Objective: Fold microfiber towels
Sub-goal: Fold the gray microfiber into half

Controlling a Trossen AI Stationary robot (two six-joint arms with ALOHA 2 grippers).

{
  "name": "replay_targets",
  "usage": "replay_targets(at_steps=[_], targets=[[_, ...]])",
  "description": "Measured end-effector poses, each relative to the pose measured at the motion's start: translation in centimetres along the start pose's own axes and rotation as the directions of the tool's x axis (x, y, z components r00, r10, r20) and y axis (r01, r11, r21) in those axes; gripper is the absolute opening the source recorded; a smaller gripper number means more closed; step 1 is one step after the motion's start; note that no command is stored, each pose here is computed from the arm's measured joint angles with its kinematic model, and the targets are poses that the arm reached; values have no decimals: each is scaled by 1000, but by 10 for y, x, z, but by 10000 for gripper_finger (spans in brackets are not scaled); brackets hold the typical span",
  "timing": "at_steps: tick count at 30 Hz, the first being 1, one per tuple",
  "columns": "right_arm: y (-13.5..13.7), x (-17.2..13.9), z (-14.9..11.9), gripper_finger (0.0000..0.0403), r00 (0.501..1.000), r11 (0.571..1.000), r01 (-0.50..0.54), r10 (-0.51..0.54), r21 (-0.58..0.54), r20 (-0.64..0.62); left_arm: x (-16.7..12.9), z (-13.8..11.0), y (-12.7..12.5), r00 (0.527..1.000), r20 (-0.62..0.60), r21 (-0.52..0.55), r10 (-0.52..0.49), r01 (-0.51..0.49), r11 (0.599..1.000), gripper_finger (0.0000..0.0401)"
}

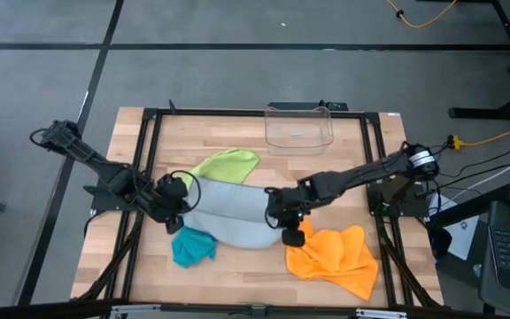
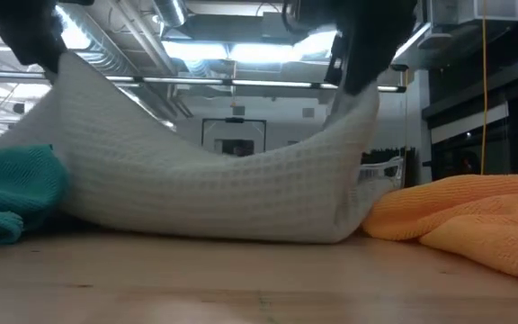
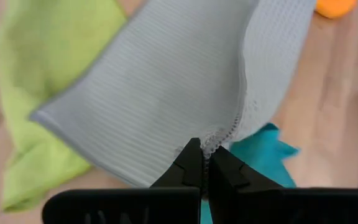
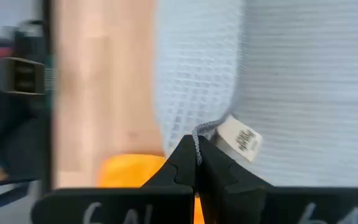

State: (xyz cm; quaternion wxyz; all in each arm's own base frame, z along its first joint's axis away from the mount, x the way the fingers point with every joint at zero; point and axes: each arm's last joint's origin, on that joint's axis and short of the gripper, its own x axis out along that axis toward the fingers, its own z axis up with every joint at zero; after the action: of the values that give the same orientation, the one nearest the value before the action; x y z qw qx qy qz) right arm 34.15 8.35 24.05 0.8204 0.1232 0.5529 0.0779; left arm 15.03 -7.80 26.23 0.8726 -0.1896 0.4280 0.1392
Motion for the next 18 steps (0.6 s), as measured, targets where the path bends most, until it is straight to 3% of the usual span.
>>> replay_targets(at_steps=[11, 18], targets=[[-35, -7, 9, 3, 993, 993, 113, -114, 40, 29, 3, 5, 20, 976, 46, -16, 212, -211, 977, 0], [-57, 3, -3, 3, 988, 983, 153, -150, 97, -44, 5, 10, 29, 963, 32, -30, 268, -267, 963, 0]])
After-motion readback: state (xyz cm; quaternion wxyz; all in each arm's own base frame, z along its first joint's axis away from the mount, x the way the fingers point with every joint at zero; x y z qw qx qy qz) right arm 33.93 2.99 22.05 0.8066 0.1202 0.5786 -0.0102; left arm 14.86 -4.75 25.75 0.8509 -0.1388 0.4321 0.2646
